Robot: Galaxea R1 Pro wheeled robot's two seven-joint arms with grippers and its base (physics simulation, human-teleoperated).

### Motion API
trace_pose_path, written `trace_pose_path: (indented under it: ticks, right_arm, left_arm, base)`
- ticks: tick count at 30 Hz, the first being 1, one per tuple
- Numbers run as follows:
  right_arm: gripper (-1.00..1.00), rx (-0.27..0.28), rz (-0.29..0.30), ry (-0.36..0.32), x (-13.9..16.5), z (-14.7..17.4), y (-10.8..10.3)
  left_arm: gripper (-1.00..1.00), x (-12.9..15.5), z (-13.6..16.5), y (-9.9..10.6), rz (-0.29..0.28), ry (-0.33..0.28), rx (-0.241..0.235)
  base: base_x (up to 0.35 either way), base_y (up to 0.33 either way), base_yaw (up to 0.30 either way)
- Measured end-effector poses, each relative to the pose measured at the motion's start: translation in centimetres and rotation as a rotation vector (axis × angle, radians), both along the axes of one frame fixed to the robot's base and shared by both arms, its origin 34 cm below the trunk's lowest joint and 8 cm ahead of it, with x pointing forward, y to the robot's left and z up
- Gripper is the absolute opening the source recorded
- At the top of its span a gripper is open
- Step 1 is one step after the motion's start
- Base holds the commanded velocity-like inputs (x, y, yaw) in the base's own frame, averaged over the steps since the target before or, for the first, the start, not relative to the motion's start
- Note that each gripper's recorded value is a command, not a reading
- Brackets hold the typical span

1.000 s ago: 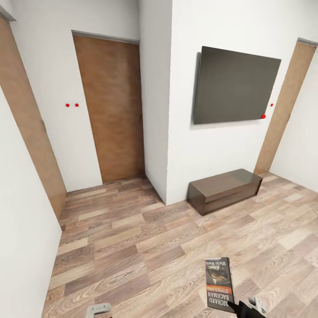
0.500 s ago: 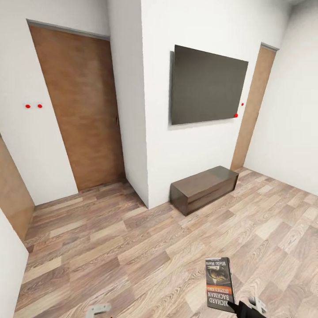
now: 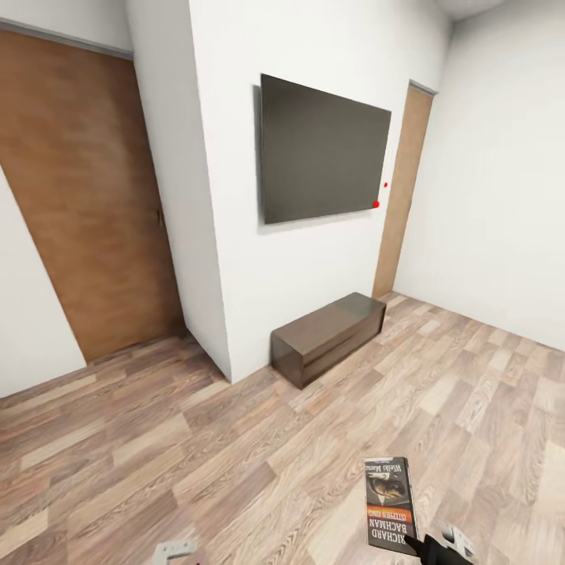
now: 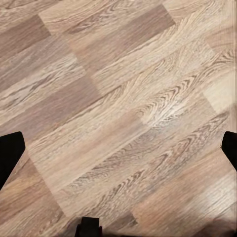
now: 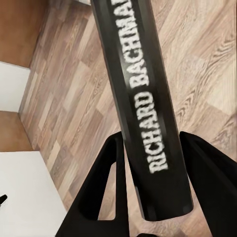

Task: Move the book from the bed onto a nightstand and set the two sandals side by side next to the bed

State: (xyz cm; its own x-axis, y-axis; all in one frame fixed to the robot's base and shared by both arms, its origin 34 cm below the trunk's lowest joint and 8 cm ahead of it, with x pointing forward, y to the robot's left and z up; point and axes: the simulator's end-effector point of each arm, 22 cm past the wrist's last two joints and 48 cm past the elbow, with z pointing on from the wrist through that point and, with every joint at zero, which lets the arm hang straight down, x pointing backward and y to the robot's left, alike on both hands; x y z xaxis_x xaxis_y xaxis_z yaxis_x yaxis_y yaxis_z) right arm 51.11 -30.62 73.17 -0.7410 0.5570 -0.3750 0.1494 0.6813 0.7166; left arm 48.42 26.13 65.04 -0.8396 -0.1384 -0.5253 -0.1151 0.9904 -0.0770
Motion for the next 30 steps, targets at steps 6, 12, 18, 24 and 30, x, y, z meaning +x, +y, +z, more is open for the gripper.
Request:
trace_pose_path:
  ticks: [6, 12, 18, 24, 30]
  right_arm:
    - [-1.00, 0.000, 0.001, 0.000, -0.01, -0.01, 0.01]
    - [-1.00, -0.001, 0.001, 0.000, -0.05, 0.00, 0.00]
    - [-1.00, -0.001, 0.001, 0.000, -0.04, 0.02, 0.01]
    - [-1.00, 0.000, 0.000, -0.001, -0.03, 0.02, 0.00]
    - [-1.00, 0.000, 0.000, 0.000, -0.01, 0.01, 0.00]
  left_arm:
    - [1.00, 0.00, -0.01, 0.00, 0.000, 0.000, 0.000]
    - [1.00, -0.01, 0.02, 0.05, 0.000, 0.000, 0.000]
    - [1.00, -0.01, 0.03, 0.02, 0.000, -0.001, 0.000]
    - [1.00, -0.01, 0.02, 0.03, 0.000, 0.000, 0.000]
    - [1.00, 0.00, 0.01, 0.03, 0.000, 0.000, 0.000]
  base:
    - [0.009, 0.000, -0.300]
    - [0.178, 0.000, -0.300]
    - [0.302, 0.000, -0.300]
    - [0.275, 0.000, -0.300]
    - [0.152, 0.000, -0.300]
